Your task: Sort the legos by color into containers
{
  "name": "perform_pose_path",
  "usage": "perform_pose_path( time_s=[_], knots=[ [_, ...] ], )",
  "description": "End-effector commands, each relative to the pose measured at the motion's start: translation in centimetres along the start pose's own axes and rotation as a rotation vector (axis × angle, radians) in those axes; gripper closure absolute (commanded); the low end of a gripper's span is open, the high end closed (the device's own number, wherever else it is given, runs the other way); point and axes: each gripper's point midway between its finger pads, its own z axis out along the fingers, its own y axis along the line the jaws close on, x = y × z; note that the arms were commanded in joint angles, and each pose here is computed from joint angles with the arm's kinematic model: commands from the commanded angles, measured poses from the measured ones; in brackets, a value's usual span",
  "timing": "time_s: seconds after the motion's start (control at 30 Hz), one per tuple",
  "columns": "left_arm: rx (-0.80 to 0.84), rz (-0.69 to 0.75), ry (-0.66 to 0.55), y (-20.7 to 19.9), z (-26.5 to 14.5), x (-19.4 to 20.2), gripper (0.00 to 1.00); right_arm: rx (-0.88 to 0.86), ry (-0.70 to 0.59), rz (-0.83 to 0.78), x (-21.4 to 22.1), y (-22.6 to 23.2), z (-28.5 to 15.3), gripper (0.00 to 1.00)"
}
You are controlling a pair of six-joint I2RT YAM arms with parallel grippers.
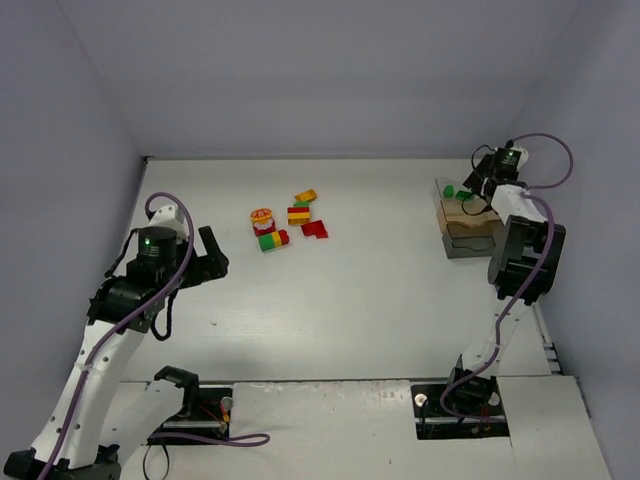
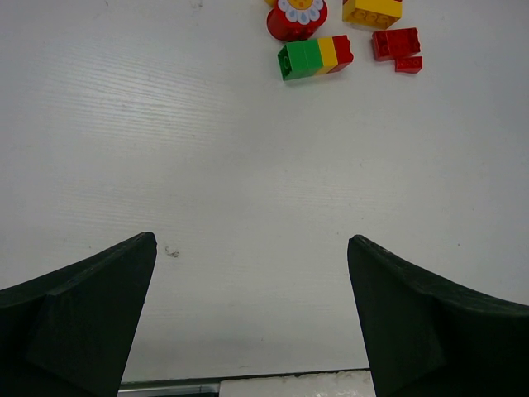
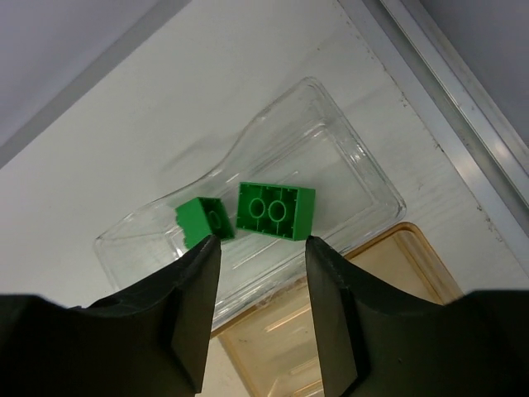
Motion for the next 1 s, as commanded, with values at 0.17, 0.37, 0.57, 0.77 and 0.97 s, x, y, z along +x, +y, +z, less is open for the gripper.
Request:
perform_pose_path(
  time_s=[0.17,0.37,0.57,0.77,0.97],
  knots=[
    [0.062,0.011,-0.060,-1.7,0.4,-2.3,0.08,-0.340,-0.178,-0.296,-3.8,14.1,-10.8,0.59],
    [0.075,0.017,-0.057,-1.9,0.3,-2.1,0.08,-0.591,-0.064,-0.530,5.8,22.6,-14.9,0.56],
    [0.084,0.011,-0.056,-1.8,-0.3,-1.6,0.08,-0.693,0.092,-0.669,17.0,27.2,-16.1,0.45],
    [0.080,0.008,-0.059,-1.3,-1.1,-1.0,0.08,-0.679,0.170,-0.757,24.3,29.1,-16.0,0.41],
    [0.080,0.006,-0.059,-1.1,-1.7,-0.7,0.08,-0.632,0.214,-0.800,28.7,29.4,-14.7,0.40]
  ],
)
